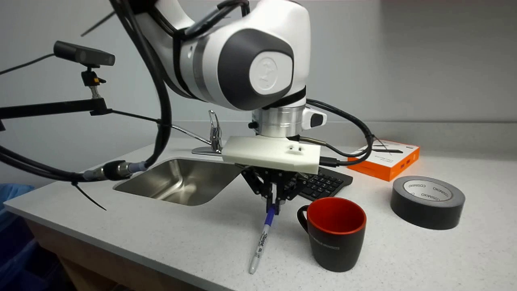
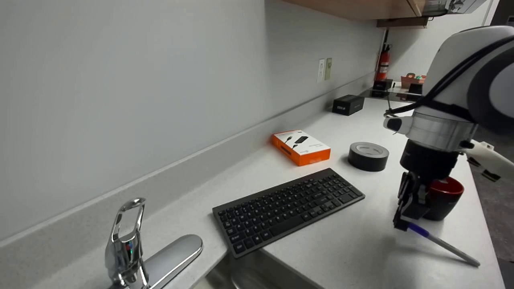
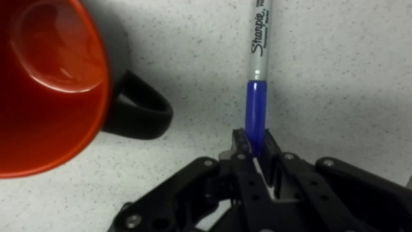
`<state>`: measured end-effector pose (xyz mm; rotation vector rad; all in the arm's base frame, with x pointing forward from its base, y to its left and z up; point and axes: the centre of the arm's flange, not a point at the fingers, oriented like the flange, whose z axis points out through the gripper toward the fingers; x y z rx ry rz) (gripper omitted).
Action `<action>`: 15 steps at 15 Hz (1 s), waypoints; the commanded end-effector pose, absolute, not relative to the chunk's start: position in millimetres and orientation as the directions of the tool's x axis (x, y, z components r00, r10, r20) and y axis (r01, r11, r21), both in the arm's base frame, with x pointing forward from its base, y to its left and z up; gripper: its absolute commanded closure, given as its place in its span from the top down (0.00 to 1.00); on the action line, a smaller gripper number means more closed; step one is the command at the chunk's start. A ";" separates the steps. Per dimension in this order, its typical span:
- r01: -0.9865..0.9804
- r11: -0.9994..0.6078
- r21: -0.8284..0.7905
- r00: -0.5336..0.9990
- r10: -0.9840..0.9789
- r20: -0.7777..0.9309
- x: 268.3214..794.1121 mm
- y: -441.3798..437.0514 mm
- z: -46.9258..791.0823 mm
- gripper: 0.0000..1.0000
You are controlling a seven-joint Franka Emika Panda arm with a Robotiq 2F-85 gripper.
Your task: Put the marker in the mug on the counter
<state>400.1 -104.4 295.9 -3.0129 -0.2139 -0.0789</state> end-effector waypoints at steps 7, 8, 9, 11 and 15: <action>0.183 -0.983 -0.002 0.981 0.183 0.070 454.9 -115.1 270.5 0.68; 0.185 -0.983 0.003 0.980 0.184 0.074 456.4 -115.3 270.4 0.75; 0.185 -0.983 0.004 0.980 0.185 0.076 457.7 -115.3 270.8 0.84; 0.190 -0.982 0.009 0.978 0.190 0.085 457.8 -115.3 272.8 0.99; 0.184 -0.983 -0.007 0.980 0.183 0.080 452.6 -111.1 274.4 1.00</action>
